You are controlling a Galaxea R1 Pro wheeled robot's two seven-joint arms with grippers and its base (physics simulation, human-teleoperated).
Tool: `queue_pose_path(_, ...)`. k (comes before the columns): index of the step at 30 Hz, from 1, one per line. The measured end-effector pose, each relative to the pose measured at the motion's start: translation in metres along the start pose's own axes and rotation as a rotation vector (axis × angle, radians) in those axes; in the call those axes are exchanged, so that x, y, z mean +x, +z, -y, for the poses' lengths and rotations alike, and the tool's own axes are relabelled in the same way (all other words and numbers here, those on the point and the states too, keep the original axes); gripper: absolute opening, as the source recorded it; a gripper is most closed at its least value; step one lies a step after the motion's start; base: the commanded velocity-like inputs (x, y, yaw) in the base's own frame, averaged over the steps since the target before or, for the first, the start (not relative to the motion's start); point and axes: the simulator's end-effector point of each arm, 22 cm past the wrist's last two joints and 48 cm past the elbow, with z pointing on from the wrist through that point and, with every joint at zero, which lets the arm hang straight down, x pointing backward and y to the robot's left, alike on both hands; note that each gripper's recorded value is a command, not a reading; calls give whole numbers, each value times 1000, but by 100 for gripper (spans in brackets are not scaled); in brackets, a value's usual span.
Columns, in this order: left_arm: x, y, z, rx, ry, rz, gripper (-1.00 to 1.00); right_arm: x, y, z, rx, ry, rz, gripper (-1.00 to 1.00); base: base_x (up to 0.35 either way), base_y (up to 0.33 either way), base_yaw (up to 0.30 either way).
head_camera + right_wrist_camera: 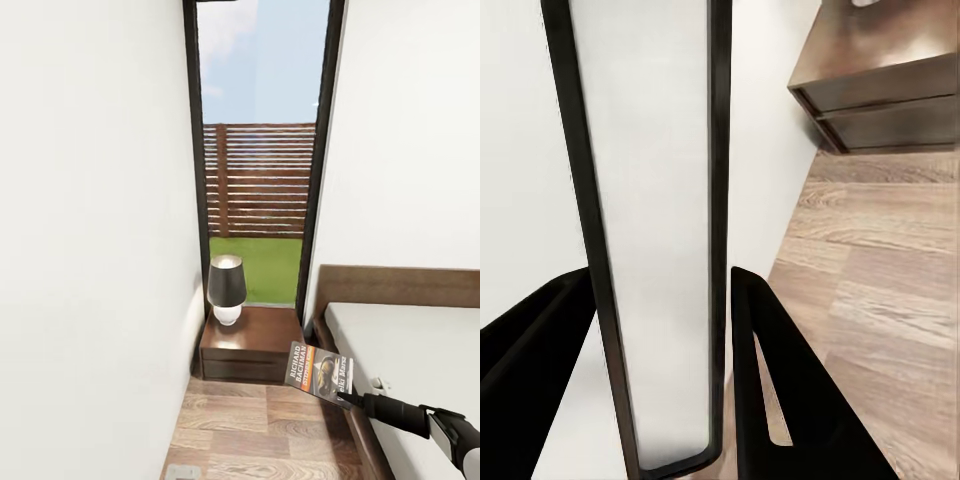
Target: In the bedroom, move the book from the bed onto either nightstand, and place the two sandals side by side next to the bed.
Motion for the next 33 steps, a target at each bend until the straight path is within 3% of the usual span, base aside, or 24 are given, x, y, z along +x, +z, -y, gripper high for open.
queue_pose_path(33, 0, 0, 0, 1, 2, -1, 100, 0, 0, 0, 0, 0, 0, -100, 339, -120, 0)
